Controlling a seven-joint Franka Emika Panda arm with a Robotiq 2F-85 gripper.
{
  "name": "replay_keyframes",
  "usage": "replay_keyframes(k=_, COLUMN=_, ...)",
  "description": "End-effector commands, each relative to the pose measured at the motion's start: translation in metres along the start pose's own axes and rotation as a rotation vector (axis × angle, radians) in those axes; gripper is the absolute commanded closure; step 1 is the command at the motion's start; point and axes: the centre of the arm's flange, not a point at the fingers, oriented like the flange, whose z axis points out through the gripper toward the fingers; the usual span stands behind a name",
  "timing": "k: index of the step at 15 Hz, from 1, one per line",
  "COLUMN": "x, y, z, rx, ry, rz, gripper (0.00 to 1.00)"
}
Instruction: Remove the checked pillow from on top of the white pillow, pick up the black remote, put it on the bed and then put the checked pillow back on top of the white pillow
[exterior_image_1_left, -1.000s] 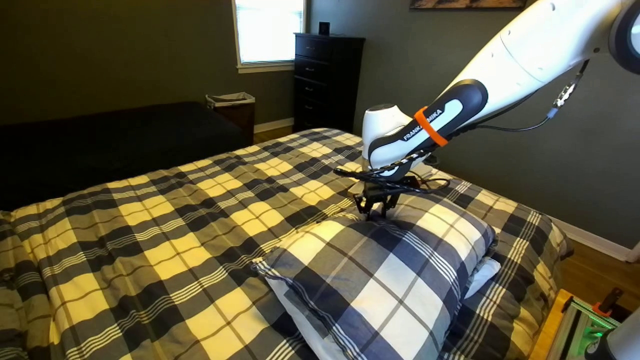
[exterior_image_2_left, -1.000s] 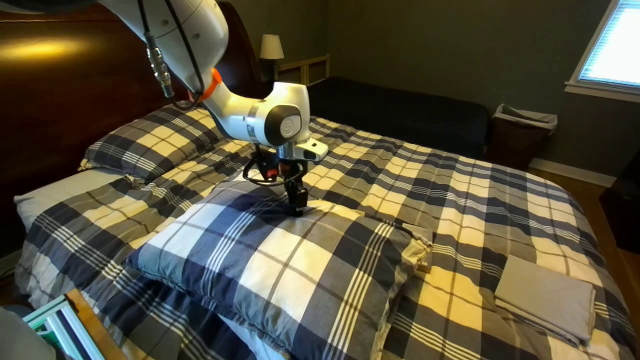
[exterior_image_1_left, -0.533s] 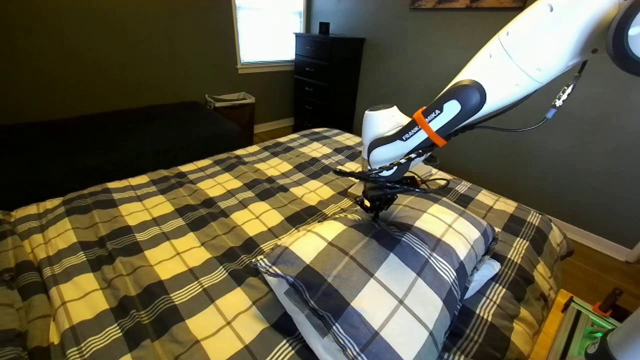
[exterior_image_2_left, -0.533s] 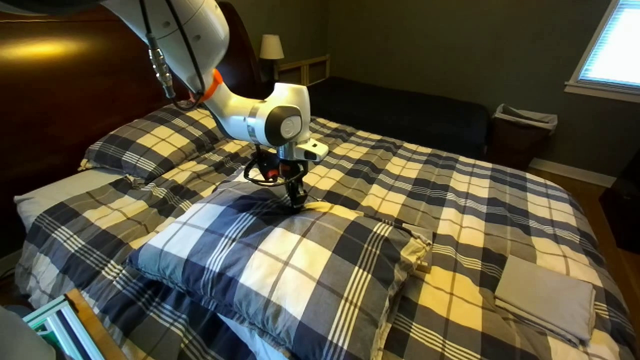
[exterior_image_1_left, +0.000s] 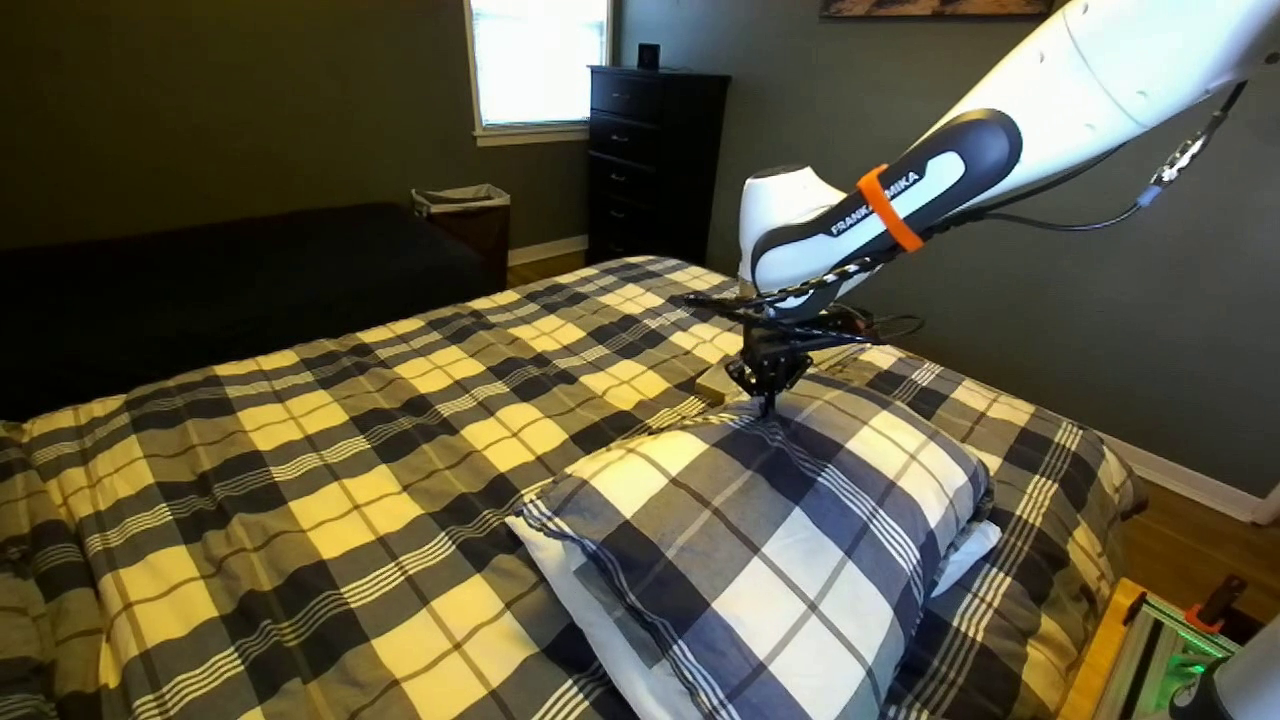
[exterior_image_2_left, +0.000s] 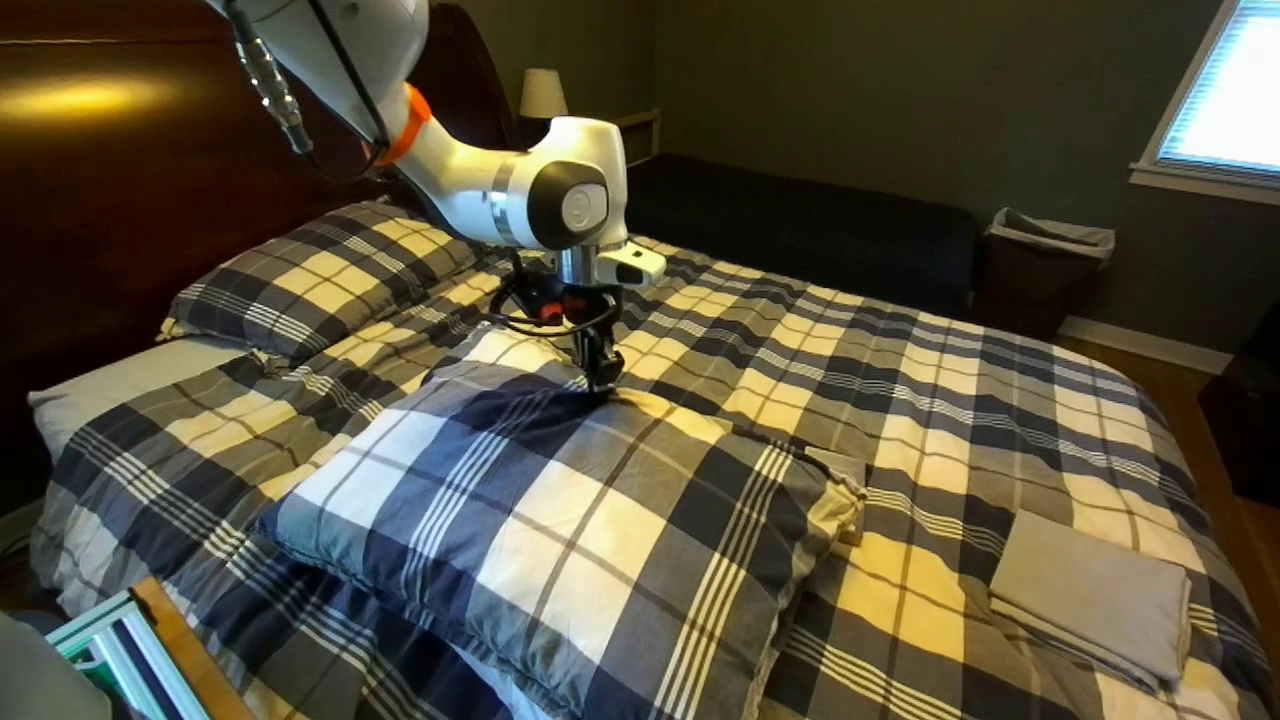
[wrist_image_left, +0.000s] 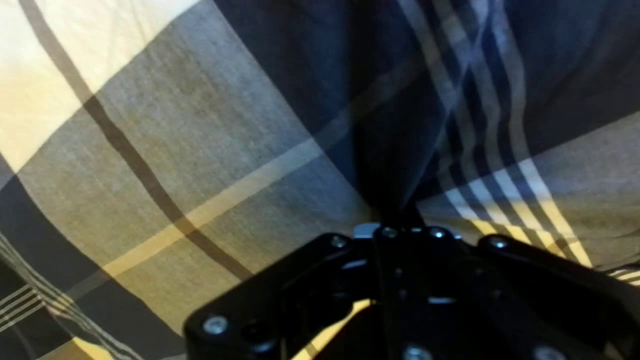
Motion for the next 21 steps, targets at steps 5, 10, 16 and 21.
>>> replay_keyframes(k=5, x=-0.017, y=0.058, z=-0.076, rx=-0.065, ry=0.065, rz=0.000, gripper=0.99)
replay_keyframes(k=10, x=-0.017, y=0.108, z=-0.122, rx=-0.113, ry=0.102, rz=0.034, gripper=0.99)
replay_keyframes(k=16, x=-0.008, y=0.142, z=-0.137, rx=-0.090, ry=0.099, rz=0.099, gripper=0.99)
replay_keyframes(k=21, x=-0.007, y=0.142, z=-0.128, rx=-0.097, ry=0.081, rz=0.096, gripper=0.97)
